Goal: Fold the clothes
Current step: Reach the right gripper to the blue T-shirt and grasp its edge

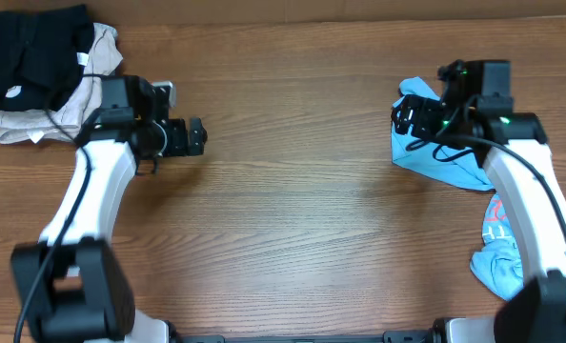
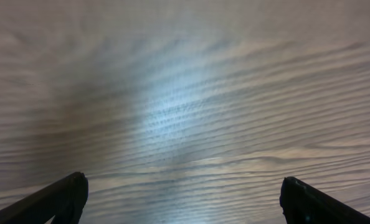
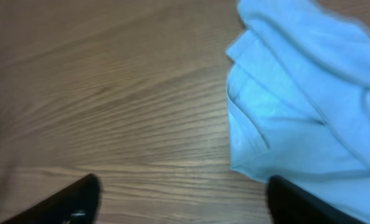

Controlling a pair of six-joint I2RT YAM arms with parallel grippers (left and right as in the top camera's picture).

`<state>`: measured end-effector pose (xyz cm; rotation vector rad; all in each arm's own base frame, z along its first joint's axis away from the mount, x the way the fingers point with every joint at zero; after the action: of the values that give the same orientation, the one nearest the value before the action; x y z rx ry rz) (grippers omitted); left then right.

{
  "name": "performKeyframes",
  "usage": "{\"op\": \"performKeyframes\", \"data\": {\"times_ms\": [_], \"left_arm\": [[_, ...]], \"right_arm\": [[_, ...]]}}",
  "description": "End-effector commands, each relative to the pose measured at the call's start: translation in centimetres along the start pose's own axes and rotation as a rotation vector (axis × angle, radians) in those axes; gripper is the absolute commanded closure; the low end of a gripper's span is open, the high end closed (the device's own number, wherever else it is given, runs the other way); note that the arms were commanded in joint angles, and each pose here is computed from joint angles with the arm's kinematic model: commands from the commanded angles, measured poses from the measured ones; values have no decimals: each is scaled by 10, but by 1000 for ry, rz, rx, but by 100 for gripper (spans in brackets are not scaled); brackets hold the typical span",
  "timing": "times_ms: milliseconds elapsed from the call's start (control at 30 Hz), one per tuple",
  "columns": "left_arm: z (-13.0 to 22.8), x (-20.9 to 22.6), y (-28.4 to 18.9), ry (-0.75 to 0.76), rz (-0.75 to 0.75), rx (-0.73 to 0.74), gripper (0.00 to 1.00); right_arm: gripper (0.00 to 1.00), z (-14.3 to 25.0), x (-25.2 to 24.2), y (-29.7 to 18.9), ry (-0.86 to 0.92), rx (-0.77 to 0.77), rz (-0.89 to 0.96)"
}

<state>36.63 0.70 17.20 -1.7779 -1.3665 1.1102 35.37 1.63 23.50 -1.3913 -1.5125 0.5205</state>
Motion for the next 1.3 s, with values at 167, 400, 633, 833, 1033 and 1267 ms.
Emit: {"op": "performKeyframes", "data": {"times_ms": [167,400,633,833,1033,1267], "left_arm": [[6,1,32,-4,63,74,4],[4,1,31,6,64,64,4],[-14,-6,16,11,102,28,13],[-51,-17,-22,40,112,-49,17],[-78,-25,-54,66,105,-110,13],[-88,-28,-65,79,98,-144,12]], "right_arm": [[30,7,-18,60,50,133,103],[31,22,-31,90,124,145,275],[31,29,-36,100,118,111,286],[31,35,-39,107,114,94,279],[36,39,-42,113,138,65,265],[42,44,-44,117,151,49,252]]}}
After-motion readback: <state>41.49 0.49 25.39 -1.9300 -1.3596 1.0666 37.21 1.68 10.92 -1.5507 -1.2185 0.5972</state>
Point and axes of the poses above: each gripper's point midway between its finger pads, its own y axis out along the fingers, its own x axis along the line the jaws close on, z = x × y, the point moved 10 cm from there along -y, back along the fingers, and after that the axes turned 3 degrees about y, right-handed, at the moved point
